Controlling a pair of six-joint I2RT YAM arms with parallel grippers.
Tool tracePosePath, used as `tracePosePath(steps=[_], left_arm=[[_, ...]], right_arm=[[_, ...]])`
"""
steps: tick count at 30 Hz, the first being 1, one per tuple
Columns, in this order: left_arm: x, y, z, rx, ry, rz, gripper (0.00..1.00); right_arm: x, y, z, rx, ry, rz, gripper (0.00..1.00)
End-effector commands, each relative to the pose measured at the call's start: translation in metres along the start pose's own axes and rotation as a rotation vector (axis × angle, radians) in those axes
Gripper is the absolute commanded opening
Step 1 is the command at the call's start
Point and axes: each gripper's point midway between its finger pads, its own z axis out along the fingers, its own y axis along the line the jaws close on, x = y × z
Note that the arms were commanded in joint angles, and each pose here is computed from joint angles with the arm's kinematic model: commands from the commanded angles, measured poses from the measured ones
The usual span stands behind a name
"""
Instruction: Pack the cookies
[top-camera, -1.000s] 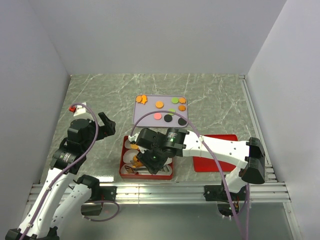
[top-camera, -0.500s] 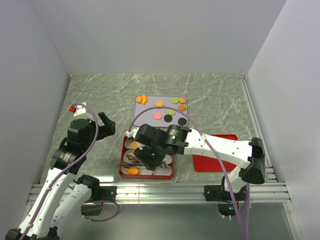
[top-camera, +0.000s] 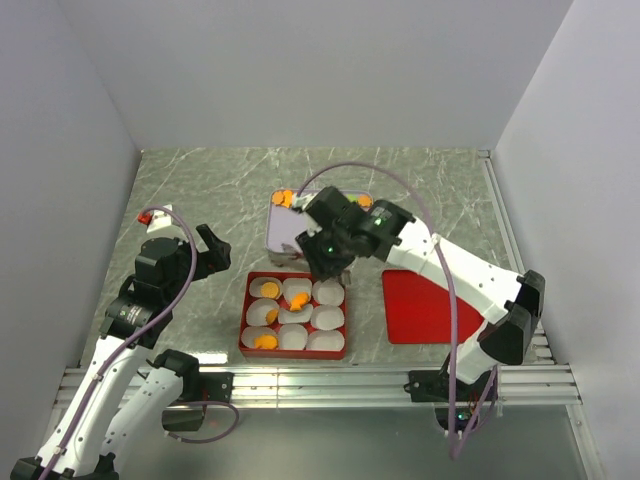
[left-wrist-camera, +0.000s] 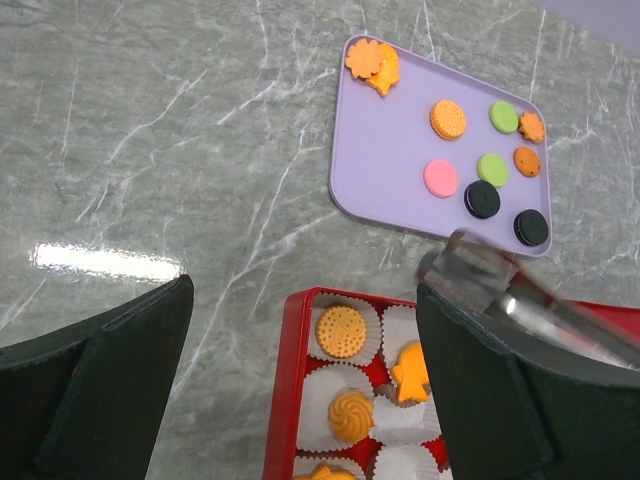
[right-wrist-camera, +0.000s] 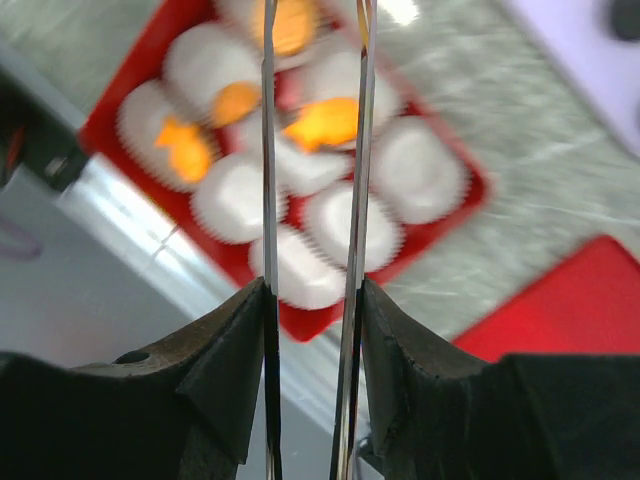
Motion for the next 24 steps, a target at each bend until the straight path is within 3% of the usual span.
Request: tracePosePath(steps=[1, 15, 24], left_arm=[[-0.012, -0.003, -0.003, 0.008, -0.043, -0.007, 0.99], [-0.013, -0.001, -0.005, -0.003, -0.051, -0.011, 1.0], [-0.014, -0.001, -0.004, -0.005, -0.051, -0.009, 1.0]], right_arm=[[-0.023, -0.033, -0.014, 0.079, -0.051, 0.04, 0.47], [-0.016, -0.149, 0.004, 0.399, 0.05, 0.257, 0.47], [-0.004, -0.156, 0.017, 0.39, 0.107, 0.28, 0.48]])
